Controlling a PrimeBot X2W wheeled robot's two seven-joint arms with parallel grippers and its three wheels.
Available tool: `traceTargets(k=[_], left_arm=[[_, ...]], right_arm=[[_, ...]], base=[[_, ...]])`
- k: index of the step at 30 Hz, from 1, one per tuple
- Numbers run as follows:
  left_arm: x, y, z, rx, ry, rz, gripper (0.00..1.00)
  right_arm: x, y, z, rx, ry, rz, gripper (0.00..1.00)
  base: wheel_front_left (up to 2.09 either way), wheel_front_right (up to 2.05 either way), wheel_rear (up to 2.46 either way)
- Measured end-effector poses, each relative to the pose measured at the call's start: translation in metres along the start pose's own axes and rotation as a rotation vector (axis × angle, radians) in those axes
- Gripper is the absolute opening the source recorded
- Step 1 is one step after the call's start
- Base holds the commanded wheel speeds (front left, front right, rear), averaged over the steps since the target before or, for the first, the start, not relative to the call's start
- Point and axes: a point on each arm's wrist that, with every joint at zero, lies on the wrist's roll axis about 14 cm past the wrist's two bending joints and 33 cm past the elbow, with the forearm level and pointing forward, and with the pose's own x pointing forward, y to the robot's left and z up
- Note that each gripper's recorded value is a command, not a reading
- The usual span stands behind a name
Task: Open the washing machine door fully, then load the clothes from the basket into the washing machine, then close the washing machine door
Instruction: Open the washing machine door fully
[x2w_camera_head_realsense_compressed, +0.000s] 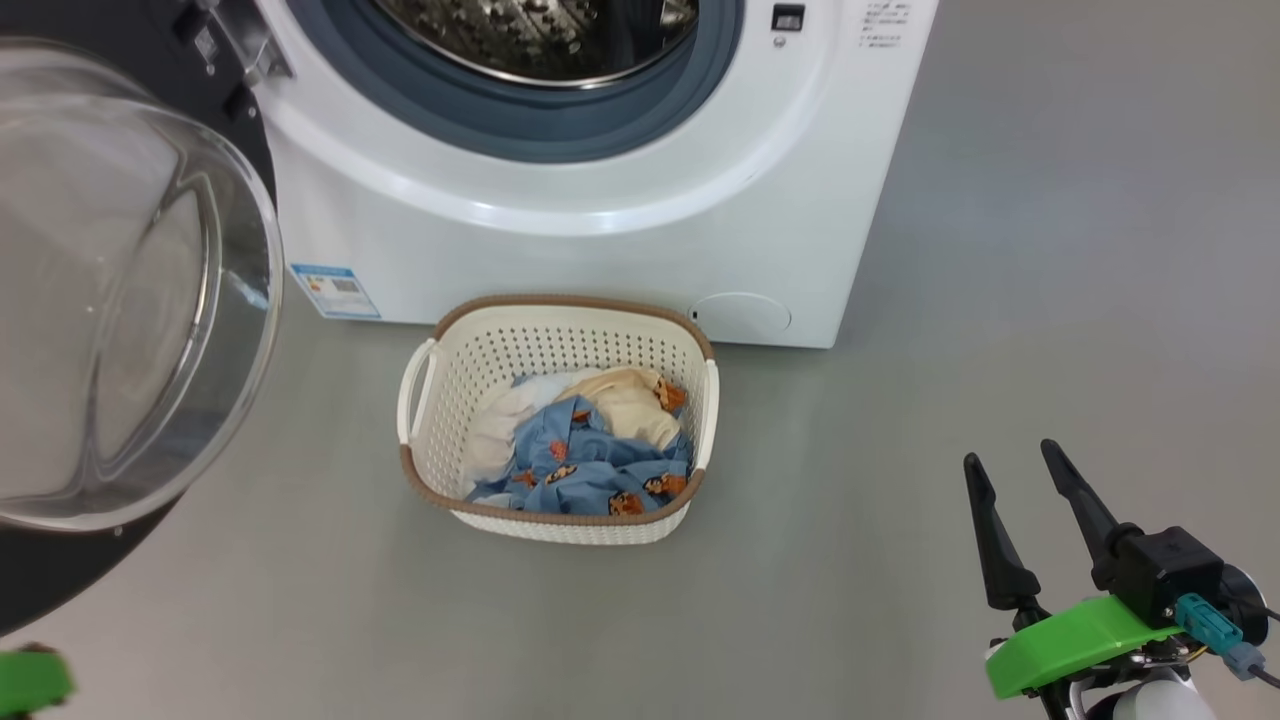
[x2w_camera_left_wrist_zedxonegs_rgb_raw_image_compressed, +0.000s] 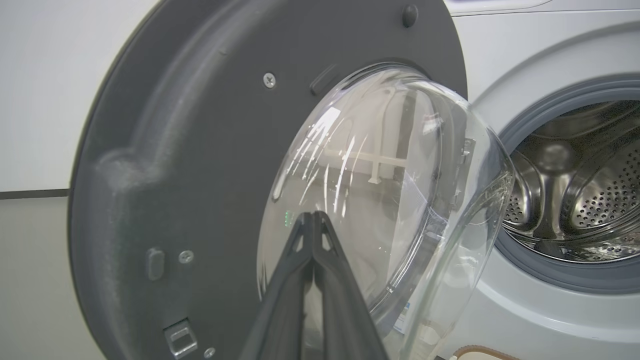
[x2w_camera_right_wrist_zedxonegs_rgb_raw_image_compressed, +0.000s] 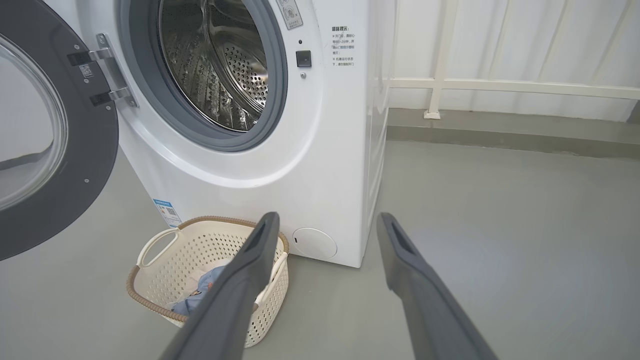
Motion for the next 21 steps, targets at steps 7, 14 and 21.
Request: traceTargets(k=[7, 14, 21], left_arm=[[-0.025, -0.047, 0.003, 0.006, -0.004, -0.168, 0.0], [-0.043, -0.085, -0.003, -0.073, 0.024, -0.276, 0.13], [-0.059, -0.122, -0.014, -0.095, 0.065, -0.374, 1.0]], right_arm=[[-0.012, -0.004, 0.005, 0.001, -0.014, -0.017, 1.0], [-0.021, -0.013, 0.011, 0.023, -0.03, -0.053, 1.0], [-0.03, -0.022, 0.017, 0.016, -0.05, -0.081, 1.0]], base=[[0.0, 0.0, 0.0], [0.0, 0.0, 0.0], [0.0, 0.0, 0.0]])
